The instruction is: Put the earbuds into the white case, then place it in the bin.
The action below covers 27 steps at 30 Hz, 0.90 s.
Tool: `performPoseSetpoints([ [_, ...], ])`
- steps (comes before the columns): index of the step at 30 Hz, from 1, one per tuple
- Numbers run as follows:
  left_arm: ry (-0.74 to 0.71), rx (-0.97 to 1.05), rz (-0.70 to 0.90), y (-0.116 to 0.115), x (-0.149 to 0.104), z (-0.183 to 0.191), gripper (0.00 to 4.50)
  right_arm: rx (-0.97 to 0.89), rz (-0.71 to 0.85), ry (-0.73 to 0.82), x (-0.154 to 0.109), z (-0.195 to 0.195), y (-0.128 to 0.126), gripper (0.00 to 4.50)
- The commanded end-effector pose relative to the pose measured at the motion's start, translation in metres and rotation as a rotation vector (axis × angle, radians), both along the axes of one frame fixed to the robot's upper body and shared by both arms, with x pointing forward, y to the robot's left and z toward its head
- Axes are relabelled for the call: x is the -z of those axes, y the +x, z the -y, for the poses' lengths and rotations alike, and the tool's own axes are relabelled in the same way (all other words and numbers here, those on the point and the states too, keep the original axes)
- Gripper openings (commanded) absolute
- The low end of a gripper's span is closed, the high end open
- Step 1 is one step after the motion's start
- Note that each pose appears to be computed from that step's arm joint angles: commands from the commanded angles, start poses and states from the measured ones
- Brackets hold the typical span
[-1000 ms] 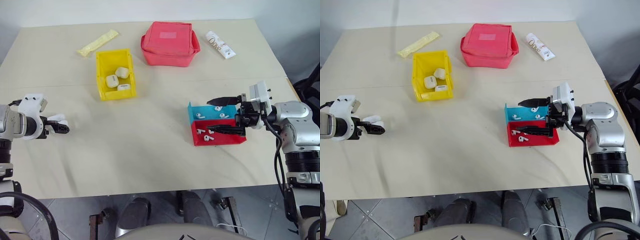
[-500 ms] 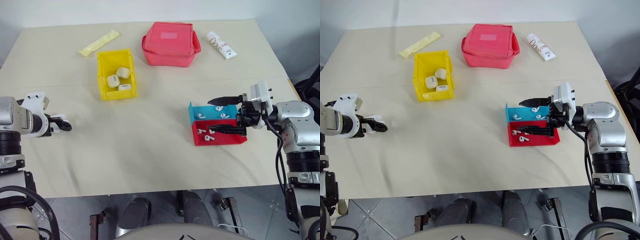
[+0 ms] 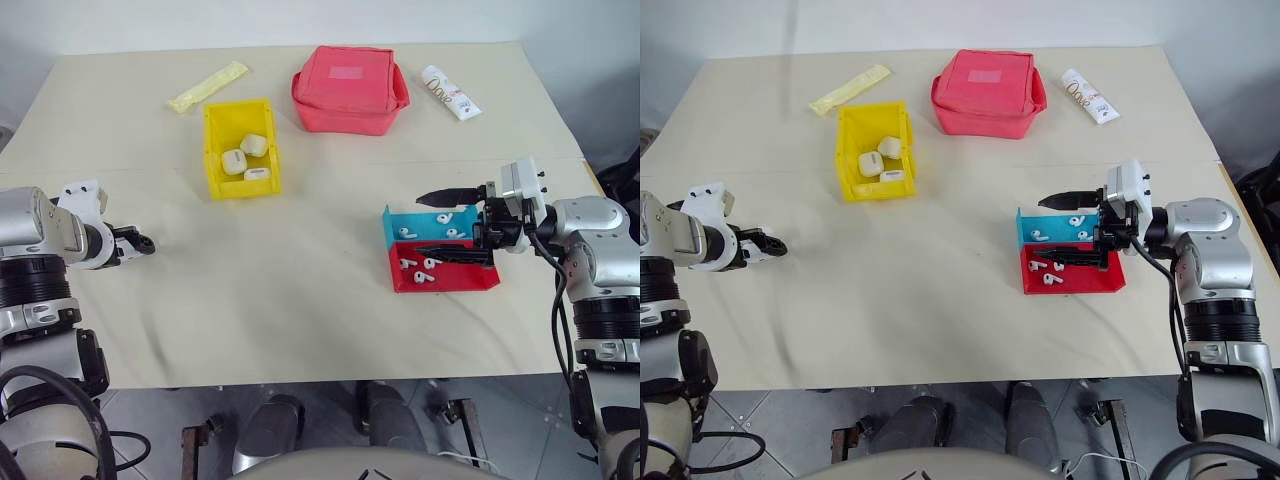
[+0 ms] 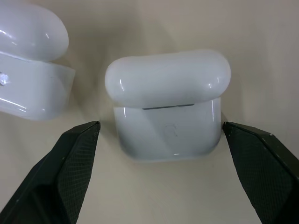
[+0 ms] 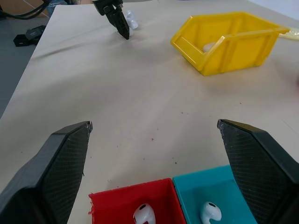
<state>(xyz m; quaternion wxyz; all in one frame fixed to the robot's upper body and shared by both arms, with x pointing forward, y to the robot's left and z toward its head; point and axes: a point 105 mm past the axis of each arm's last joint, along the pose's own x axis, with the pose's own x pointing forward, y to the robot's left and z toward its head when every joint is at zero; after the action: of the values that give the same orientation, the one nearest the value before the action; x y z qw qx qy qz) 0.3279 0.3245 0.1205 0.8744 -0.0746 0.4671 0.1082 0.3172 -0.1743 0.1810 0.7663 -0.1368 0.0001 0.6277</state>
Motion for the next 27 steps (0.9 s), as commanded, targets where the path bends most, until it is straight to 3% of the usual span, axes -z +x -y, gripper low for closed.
performPoseSetpoints([
  [1,-0.009,-0.003,-0.027,0.001,0.009,0.006,4.49,-0.013,0.043,0.0,-0.01,-0.001,-0.001,4.5],
  [11,-0.014,-0.031,-0.049,0.0,0.015,0.005,4.49,-0.007,0.043,-0.006,-0.009,0.0,-0.003,4.5],
  [18,-0.013,-0.017,-0.06,-0.002,0.018,0.005,2.77,0.008,0.054,-0.009,-0.011,0.003,-0.003,4.5],
  [20,0.002,0.016,-0.031,-0.002,0.012,0.007,2.77,0.013,0.058,-0.01,-0.012,0.005,-0.004,4.5],
  [24,0.039,0.155,0.093,0.002,-0.002,0.015,2.77,0.03,0.061,-0.013,-0.013,0.009,-0.006,4.5],
  [27,0.211,0.584,0.528,0.013,-0.042,0.046,2.77,0.06,0.063,-0.013,-0.014,0.013,-0.011,4.5],
])
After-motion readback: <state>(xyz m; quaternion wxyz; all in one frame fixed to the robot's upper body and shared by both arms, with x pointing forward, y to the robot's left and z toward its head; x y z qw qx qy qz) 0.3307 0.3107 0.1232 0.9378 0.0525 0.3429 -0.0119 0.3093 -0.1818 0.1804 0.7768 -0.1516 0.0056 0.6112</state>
